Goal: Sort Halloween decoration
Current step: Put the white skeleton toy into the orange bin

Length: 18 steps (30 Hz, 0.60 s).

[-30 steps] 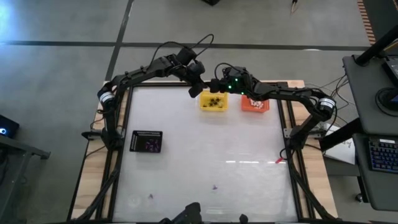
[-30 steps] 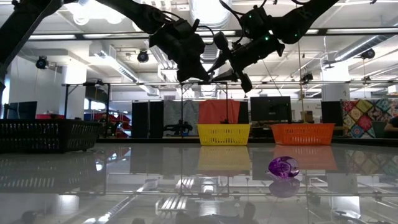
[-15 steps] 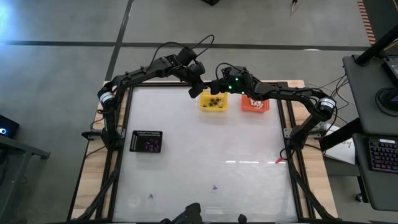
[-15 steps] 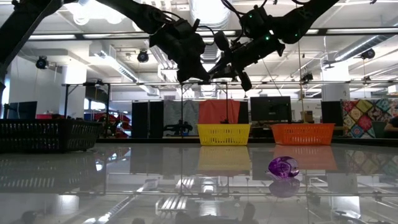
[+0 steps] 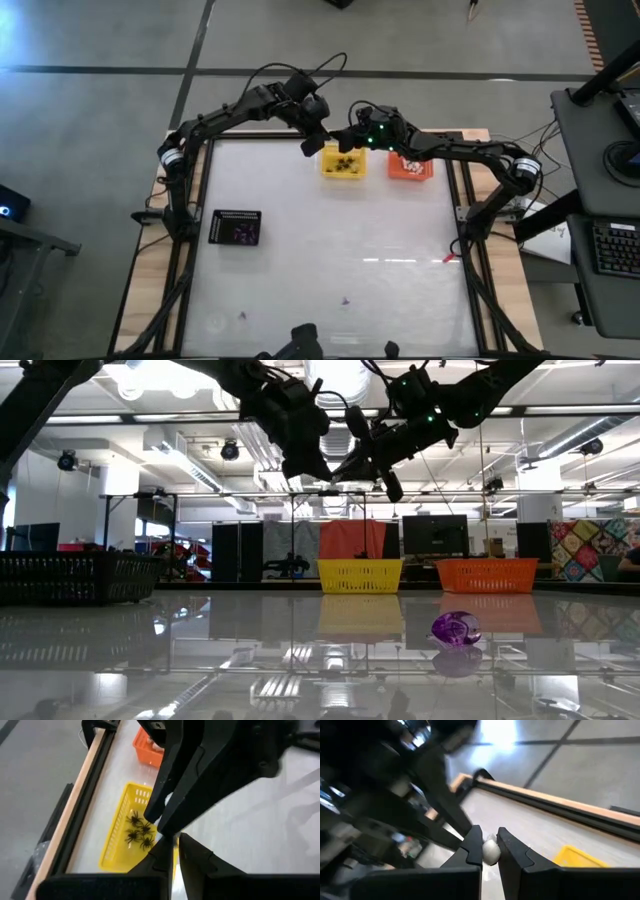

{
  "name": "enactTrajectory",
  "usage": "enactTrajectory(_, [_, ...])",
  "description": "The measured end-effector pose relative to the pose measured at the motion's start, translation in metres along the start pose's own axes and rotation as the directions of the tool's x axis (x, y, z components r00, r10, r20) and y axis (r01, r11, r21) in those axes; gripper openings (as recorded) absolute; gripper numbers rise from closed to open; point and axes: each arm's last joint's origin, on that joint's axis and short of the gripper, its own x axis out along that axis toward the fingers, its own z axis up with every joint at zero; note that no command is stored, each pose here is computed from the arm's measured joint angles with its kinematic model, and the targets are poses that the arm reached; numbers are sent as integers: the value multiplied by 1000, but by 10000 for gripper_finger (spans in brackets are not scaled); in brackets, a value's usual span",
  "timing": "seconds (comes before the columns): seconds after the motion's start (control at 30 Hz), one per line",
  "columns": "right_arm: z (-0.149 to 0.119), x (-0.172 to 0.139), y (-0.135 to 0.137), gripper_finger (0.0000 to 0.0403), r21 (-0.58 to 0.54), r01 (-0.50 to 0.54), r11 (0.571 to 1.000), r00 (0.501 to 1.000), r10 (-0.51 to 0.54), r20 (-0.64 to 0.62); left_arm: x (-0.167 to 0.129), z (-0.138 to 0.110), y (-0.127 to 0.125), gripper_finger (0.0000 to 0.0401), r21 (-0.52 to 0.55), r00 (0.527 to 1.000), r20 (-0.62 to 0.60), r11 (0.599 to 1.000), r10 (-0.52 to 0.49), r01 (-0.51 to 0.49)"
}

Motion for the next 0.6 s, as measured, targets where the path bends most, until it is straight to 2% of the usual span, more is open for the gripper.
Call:
enactTrajectory(0.27, [-4, -3, -13, 15, -5, 87, 996, 994, -87, -73, -7, 2, -1, 63, 24, 1000, -18, 1000, 20, -20])
enactTrajectory(0.37, [-8, -7, -20, 15, -42, 144, 989, 980, -149, -133, -7, 0, -2, 79, 16, 999, -46, 1000, 15, -14])
enactTrajectory(0.5, [-11, -17, -30, 15, -110, 216, 970, 944, -236, -230, -8, -11, -4, 87, -8, 987, -159, 1000, 8, -10])
enactTrajectory(0.6, [-15, -30, -42, 17, -175, 286, 942, 883, -330, -335, -10, -20, -6, 87, -31, 968, -249, 1000, -2, -6])
